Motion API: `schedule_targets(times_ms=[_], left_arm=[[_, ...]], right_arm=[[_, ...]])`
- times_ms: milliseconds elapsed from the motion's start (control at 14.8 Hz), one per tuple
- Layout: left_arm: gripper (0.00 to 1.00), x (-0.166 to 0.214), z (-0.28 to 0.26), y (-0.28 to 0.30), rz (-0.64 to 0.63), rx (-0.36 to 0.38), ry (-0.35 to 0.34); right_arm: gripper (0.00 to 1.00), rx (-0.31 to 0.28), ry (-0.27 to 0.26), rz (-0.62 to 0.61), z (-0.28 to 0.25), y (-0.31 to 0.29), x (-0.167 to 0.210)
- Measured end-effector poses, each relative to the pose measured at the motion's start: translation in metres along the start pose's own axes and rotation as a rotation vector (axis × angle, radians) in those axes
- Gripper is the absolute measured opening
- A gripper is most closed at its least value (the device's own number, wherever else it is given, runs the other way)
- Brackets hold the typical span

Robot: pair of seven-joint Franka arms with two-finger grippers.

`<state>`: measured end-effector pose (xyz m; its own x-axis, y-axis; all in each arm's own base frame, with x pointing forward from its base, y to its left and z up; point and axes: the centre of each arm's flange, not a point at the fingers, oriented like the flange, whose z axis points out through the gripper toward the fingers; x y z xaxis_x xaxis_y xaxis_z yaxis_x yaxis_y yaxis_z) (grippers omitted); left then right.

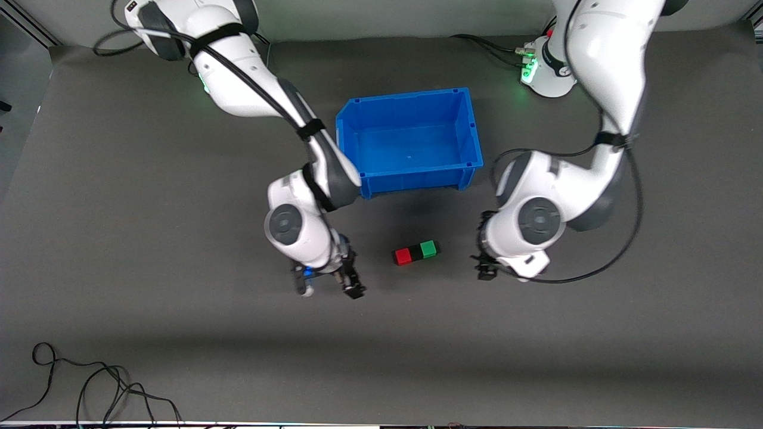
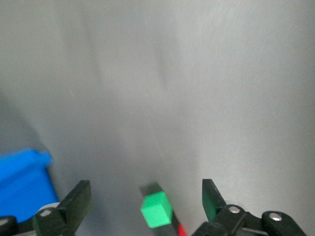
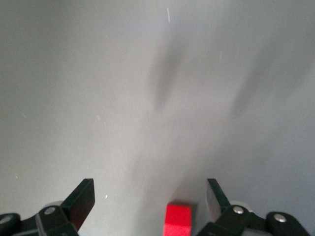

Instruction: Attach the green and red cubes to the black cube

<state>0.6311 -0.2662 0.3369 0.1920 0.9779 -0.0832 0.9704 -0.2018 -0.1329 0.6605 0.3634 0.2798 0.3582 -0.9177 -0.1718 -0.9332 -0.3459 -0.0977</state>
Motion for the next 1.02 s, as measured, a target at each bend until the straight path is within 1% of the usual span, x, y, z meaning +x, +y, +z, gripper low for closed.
schedule_targets(times_ms=[136,271,475,542,746,814,949,1017], left_arm=[[1.0,0.035,-0.016,-0.003,0.091,-0.004,0.022],[1.0,0.073,-0.024,-0.007,0.175,-0.005,0.059],[1.0,0.131,-0.042,-0.024,0.383,-0.001,0.071],[1.0,0.15,-0.052,-0.034,0.457,-0.004,0.071],[1.0,0.207,-0.086,-0.067,0.672,-0.02,0.066],[1.0,0.224,-0.096,-0.079,0.75,-0.024,0.053],[1.0,0.25,-0.117,-0.101,0.897,-0.031,0.05],[1.0,0.255,-0.129,-0.11,0.965,-0.035,0.056]], right_arm=[[1.0,-0.039,0.022,-0.077,-0.043,0.001,0.036],[1.0,-0.059,0.029,-0.157,-0.088,0.005,0.068],[1.0,-0.085,0.025,-0.296,-0.154,0.026,0.117],[1.0,-0.093,0.038,-0.345,-0.175,0.035,0.132],[1.0,-0.12,0.116,-0.442,-0.234,0.069,0.167],[1.0,-0.127,0.13,-0.47,-0.251,0.083,0.175],[1.0,-0.153,0.138,-0.541,-0.282,0.112,0.187],[1.0,-0.163,0.134,-0.578,-0.296,0.125,0.192]])
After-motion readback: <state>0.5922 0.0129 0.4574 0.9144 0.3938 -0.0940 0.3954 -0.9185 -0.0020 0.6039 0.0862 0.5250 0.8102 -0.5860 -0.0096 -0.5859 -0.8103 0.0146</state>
